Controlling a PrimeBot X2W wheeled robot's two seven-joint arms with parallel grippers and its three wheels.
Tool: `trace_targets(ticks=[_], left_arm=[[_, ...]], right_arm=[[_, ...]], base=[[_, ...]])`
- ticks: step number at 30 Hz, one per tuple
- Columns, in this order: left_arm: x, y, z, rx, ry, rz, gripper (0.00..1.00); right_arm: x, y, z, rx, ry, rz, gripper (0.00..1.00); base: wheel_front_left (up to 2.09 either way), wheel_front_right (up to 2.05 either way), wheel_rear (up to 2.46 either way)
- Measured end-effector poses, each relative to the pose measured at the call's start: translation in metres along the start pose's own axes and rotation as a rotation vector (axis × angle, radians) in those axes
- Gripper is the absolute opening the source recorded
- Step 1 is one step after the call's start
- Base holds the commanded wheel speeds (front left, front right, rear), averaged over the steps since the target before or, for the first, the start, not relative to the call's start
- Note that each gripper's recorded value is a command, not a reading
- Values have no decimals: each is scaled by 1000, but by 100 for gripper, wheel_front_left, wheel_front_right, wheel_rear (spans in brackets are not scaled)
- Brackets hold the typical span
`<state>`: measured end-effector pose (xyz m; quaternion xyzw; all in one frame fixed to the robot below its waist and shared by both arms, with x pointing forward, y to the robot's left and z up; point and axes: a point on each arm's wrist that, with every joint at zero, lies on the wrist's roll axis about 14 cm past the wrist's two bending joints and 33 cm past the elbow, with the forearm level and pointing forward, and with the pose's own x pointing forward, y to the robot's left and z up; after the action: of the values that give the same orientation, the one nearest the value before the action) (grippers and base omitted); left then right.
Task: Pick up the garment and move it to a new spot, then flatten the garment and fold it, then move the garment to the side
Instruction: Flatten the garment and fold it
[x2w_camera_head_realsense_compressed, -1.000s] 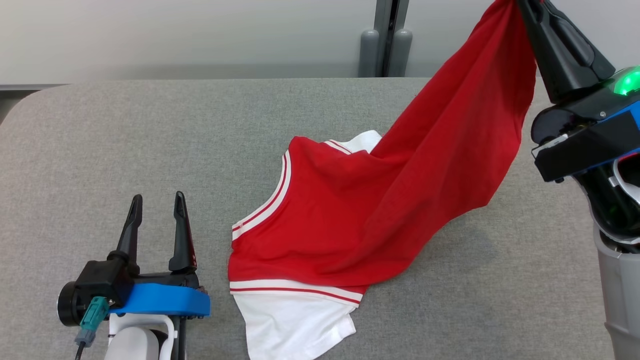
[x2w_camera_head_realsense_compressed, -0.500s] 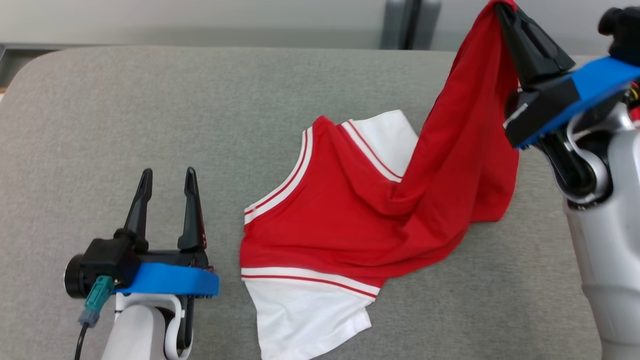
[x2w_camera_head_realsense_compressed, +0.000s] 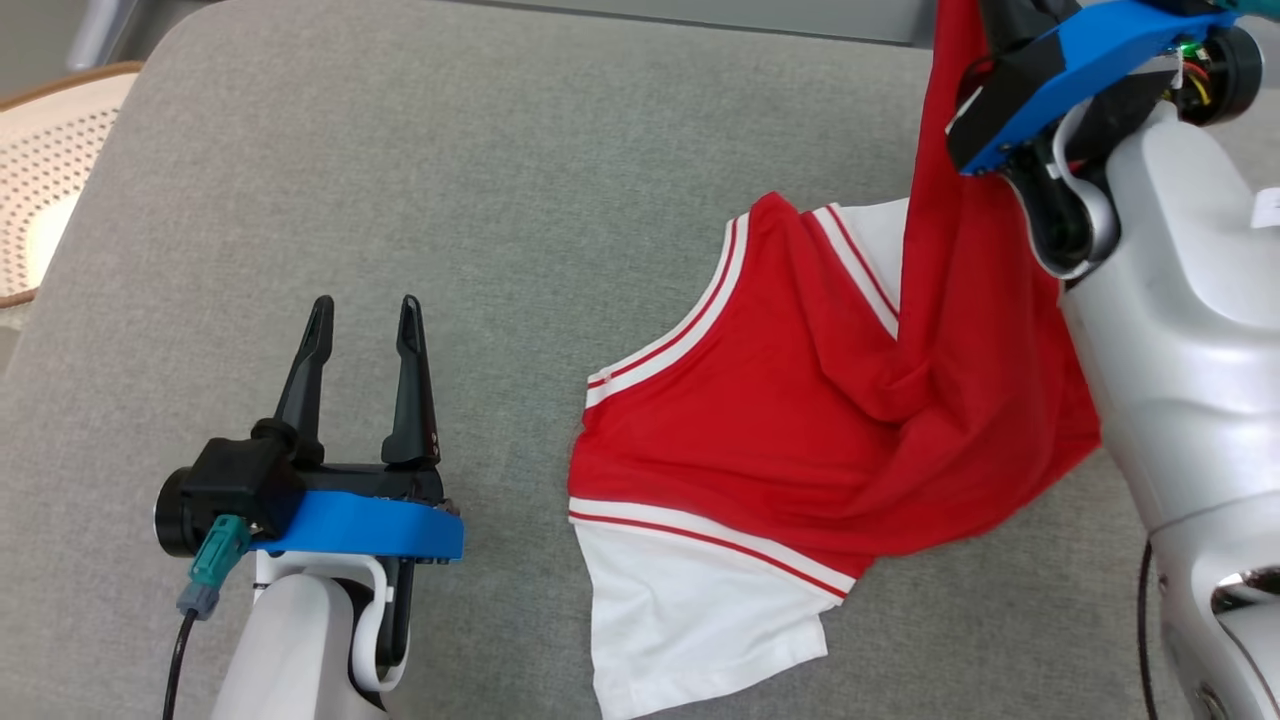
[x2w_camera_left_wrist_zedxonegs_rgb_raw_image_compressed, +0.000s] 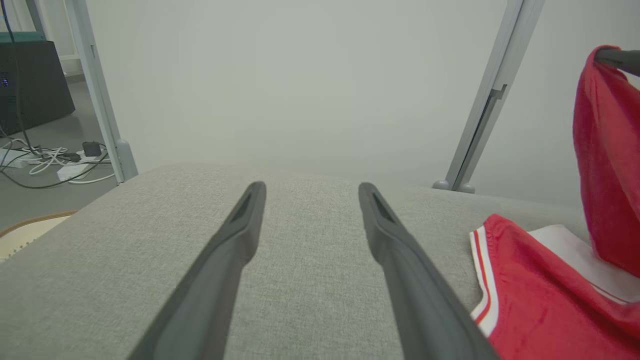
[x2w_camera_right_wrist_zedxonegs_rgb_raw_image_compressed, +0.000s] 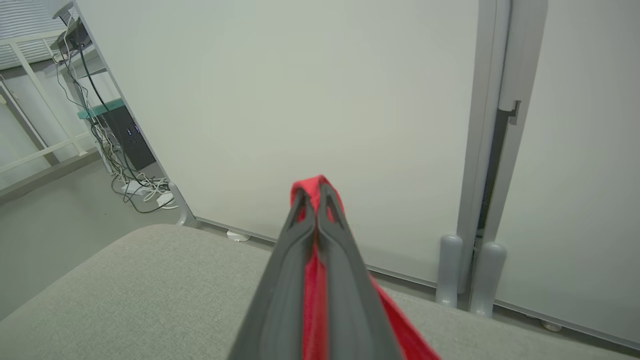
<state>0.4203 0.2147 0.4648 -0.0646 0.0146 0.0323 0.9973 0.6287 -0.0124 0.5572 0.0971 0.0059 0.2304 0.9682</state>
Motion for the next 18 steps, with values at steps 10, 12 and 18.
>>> trace_targets(ticks=[10, 12, 18], left_arm=[[0, 4, -5, 1, 14, 17, 100], [1, 2, -5, 0, 14, 14, 100], [6, -4, -4, -3, 6, -2, 100]], right_arm=[[7, 23, -56, -18, 126, 33, 100], [4, 24, -64, -41, 151, 38, 100], [-14, 1, -74, -80, 196, -3, 100]], base=[[0, 0, 0], [0, 0, 0], [0, 0, 0]])
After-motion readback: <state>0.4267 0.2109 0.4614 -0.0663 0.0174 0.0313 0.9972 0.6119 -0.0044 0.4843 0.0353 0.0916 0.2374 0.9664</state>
